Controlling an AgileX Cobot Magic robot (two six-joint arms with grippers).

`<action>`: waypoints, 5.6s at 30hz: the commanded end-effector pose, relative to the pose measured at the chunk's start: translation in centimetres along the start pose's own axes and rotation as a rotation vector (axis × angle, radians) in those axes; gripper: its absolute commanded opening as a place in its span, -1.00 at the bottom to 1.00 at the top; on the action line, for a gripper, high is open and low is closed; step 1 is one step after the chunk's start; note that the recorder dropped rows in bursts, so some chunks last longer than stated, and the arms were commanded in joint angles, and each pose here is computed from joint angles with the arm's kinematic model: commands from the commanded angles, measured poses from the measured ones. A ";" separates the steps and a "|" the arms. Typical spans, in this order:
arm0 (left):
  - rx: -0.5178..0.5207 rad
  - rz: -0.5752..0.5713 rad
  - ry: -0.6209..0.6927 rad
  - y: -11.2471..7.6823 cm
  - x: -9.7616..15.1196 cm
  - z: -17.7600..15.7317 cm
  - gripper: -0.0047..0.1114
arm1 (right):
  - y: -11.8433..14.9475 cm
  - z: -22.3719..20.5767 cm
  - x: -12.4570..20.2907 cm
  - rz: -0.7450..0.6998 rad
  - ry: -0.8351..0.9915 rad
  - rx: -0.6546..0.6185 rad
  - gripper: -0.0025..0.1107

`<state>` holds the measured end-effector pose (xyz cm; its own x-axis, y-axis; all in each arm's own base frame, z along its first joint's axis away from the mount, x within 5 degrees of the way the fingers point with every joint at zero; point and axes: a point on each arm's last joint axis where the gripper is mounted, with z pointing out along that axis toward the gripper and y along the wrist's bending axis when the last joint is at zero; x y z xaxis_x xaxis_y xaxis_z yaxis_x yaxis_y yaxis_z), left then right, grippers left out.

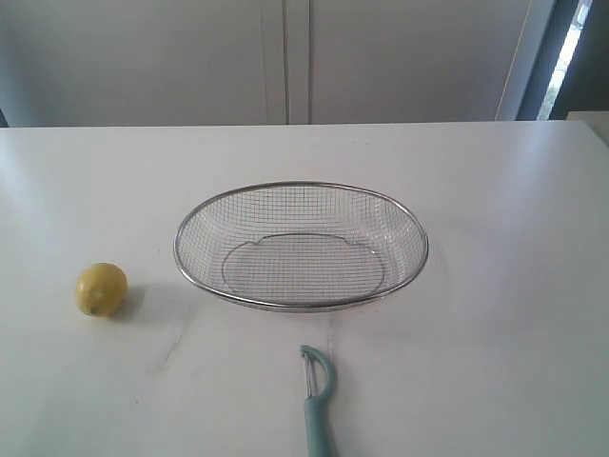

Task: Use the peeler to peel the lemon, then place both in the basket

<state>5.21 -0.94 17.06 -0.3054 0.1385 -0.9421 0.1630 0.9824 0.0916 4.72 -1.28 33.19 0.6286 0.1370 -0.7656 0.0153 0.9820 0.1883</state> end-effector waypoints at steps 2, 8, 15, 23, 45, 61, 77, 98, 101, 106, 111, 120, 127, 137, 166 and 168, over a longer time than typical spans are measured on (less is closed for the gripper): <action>0.001 -0.002 0.003 0.0 0.2 0.0 -0.92 | 0.6 1.3 0.7 -0.002 0.164 -0.028 -0.96; 0.001 -0.002 0.003 0.0 0.2 0.0 -0.92 | 1.3 2.6 2.3 -0.148 0.434 -0.099 -0.96; 0.001 -0.002 0.003 0.0 0.2 0.0 -0.92 | 2.1 3.5 4.3 -0.214 0.742 -0.192 -0.96; 0.001 -0.002 0.003 0.0 0.2 0.0 -0.92 | 2.1 4.2 6.7 -0.266 1.108 -0.223 -0.96; 0.001 -0.002 0.003 0.0 0.2 0.0 -0.92 | 2.1 3.6 8.8 -0.373 1.750 -0.118 -0.96; 0.001 -0.002 0.003 0.0 0.2 0.0 -0.92 | 10.6 1.7 14.5 -0.445 1.965 -0.426 -0.96; 0.001 -0.002 0.003 0.0 0.2 0.0 -0.92 | 21.9 -0.3 18.3 -0.523 1.922 -0.540 -0.96; 0.001 -0.002 0.003 0.0 0.2 0.0 -0.92 | 24.2 -2.8 21.0 -0.222 2.059 -0.418 -0.29; 0.001 -0.002 0.003 0.0 0.2 0.0 -0.92 | 24.2 -3.4 22.0 -0.251 2.082 -0.404 -0.28; 0.001 -0.002 0.003 0.0 0.2 0.0 -0.92 | 24.1 -4.0 23.5 -0.338 2.072 -0.408 -0.28; 0.001 -0.002 0.003 0.0 0.2 0.0 -0.92 | 24.0 -4.5 24.5 -0.368 2.091 -0.392 -0.28; 0.001 -0.002 0.003 0.0 0.2 0.0 -0.92 | 24.1 -4.7 24.9 -0.342 2.085 -0.379 -0.28; 0.001 -0.002 0.003 0.0 0.2 0.0 -0.92 | 24.2 -4.5 25.0 -0.303 2.070 -0.330 -0.28; 0.001 -0.002 0.003 0.0 0.2 0.0 -0.92 | 23.9 -4.8 25.1 -0.292 2.078 -0.296 -0.28; 0.001 -0.002 0.003 0.0 0.2 0.0 -0.92 | 22.6 -6.8 26.6 -0.280 2.100 -0.257 -0.28; 0.001 -0.002 0.003 0.0 0.2 0.0 -0.92 | 22.6 -6.8 26.6 -0.281 2.100 -0.257 -0.29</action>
<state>5.21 -0.94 17.06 -0.3054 0.1385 -0.9421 0.1630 0.9824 0.0916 16.53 25.51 13.59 -0.9522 -0.2520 -0.1728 -0.2661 0.9619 0.0634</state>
